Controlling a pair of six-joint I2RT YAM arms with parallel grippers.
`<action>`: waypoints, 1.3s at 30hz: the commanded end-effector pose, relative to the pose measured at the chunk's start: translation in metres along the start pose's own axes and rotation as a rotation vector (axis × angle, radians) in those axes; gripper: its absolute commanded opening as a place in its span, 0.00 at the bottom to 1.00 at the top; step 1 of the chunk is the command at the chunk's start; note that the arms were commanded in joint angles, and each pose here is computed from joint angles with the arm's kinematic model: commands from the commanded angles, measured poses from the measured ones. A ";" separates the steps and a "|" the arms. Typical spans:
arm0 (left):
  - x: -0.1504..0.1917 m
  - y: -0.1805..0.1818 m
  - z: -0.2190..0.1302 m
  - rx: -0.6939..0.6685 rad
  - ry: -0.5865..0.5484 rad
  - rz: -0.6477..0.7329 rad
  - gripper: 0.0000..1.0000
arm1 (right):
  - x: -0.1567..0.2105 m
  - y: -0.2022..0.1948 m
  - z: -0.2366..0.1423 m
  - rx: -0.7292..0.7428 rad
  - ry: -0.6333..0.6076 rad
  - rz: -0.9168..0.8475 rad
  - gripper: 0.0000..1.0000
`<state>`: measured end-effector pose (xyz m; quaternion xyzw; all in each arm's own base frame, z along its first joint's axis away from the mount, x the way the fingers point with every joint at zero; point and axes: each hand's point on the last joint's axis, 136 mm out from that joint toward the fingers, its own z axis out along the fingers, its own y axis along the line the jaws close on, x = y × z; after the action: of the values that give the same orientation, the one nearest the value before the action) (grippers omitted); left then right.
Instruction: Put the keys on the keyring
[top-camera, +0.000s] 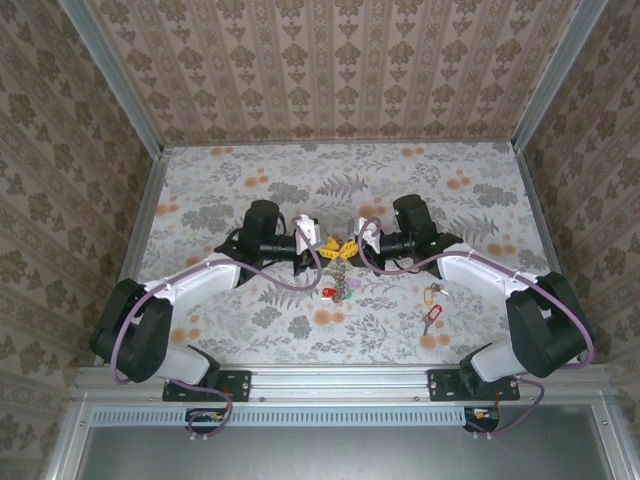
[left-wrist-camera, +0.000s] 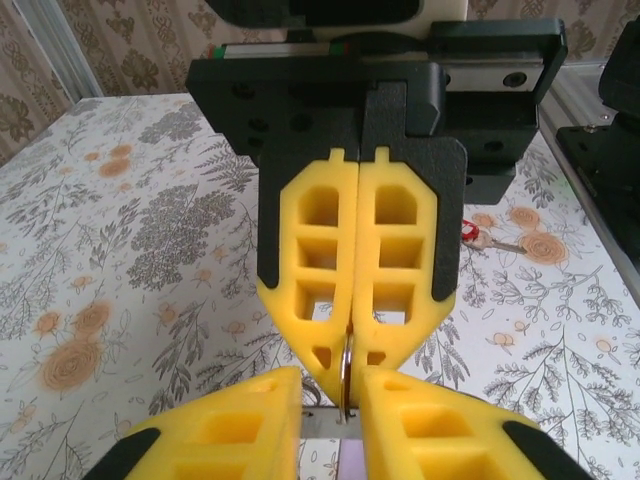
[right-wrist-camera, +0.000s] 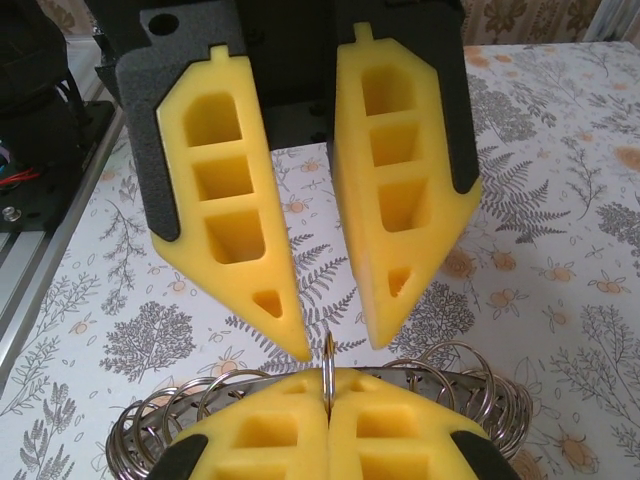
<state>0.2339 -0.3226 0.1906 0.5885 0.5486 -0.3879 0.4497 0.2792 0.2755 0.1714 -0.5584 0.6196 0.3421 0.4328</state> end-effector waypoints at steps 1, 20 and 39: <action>-0.004 0.001 0.004 0.022 0.004 0.038 0.19 | -0.015 0.001 -0.002 -0.036 -0.047 -0.048 0.00; 0.015 -0.005 0.010 0.072 0.113 0.042 0.15 | -0.017 0.001 -0.001 -0.050 -0.060 -0.053 0.00; 0.008 -0.001 0.009 0.030 0.074 0.067 0.00 | 0.025 -0.003 -0.009 0.070 0.086 -0.087 0.21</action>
<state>0.2356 -0.3270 0.1674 0.6280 0.5545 -0.3554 0.4146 0.2813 0.2629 0.1573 -0.5741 0.6269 0.3003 0.4328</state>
